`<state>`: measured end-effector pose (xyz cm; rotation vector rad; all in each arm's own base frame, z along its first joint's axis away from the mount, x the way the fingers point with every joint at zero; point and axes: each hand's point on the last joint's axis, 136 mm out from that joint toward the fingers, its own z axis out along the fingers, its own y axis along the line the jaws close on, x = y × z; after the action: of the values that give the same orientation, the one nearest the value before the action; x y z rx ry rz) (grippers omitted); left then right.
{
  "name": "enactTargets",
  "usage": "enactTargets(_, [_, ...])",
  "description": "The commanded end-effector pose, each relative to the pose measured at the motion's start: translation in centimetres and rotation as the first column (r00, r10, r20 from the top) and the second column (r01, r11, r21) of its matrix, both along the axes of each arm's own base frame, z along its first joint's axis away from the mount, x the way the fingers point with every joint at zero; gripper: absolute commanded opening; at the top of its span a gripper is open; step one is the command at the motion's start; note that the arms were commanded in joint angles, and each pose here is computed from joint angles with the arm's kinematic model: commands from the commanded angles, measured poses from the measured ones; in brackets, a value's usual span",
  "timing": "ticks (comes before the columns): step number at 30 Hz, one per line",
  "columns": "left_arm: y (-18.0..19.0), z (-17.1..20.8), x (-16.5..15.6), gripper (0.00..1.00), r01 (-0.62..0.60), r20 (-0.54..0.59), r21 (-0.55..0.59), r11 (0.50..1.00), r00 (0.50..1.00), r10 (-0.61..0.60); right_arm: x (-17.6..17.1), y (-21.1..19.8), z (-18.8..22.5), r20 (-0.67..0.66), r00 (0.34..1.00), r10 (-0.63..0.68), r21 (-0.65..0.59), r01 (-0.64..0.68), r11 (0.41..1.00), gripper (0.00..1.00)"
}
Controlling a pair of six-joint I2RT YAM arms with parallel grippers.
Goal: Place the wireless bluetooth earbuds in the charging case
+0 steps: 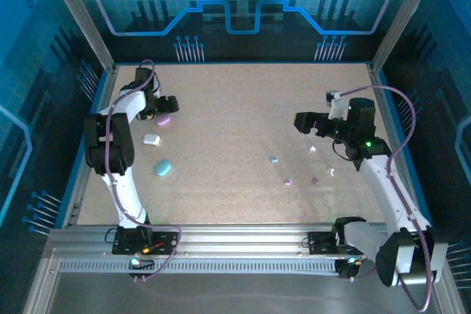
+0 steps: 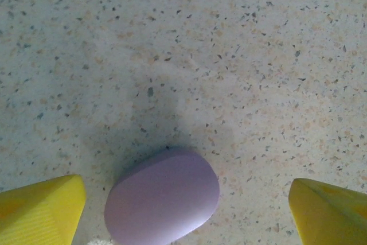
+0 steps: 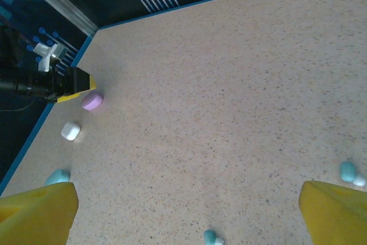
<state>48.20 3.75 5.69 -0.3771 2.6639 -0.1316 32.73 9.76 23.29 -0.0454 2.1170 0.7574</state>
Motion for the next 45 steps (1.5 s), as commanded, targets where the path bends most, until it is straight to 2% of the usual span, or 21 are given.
enactTargets(1, [0.1, -0.2, 0.8, 0.93, 0.072, -0.015, 0.012, 0.997, 0.997, -0.072, -0.1, -0.6, -0.2, -0.007, 0.999, -0.040, 0.025, 0.040, 0.999, 1.00])
enactTargets(9, [-1.1, -1.9, 0.4, 0.89, 0.155, -0.082, -0.048, 0.987, 0.984, -0.158, -0.2, -0.2, -1.1, -0.057, 0.998, -0.020, 0.034, 0.022, 0.999, 1.00])
enactTargets(16, [-1.5, -2.2, -0.5, 0.83, 0.169, -0.117, -0.065, 0.983, 0.978, -0.176, 0.0, -0.3, -1.7, -0.078, 0.996, -0.030, 0.037, 0.033, 0.999, 1.00])
enactTargets(22, [-1.9, -2.2, -1.4, 0.78, 0.198, -0.150, -0.033, 0.980, 0.968, -0.200, 0.0, -0.4, -2.2, -0.088, 0.995, -0.042, 0.032, 0.045, 0.998, 1.00])
enactTargets(33, [-2.6, -2.7, -2.3, 0.62, 0.254, -0.203, 0.043, 0.966, 0.949, -0.240, -0.2, -0.5, -2.4, -0.098, 0.994, -0.051, 0.032, 0.054, 0.998, 1.00])
enactTargets(45, [-2.6, -3.7, -2.7, 0.58, 0.265, -0.236, 0.092, 0.960, 0.942, -0.238, -0.4, -0.7, -2.5, -0.105, 0.992, -0.066, 0.031, 0.070, 0.997, 1.00])
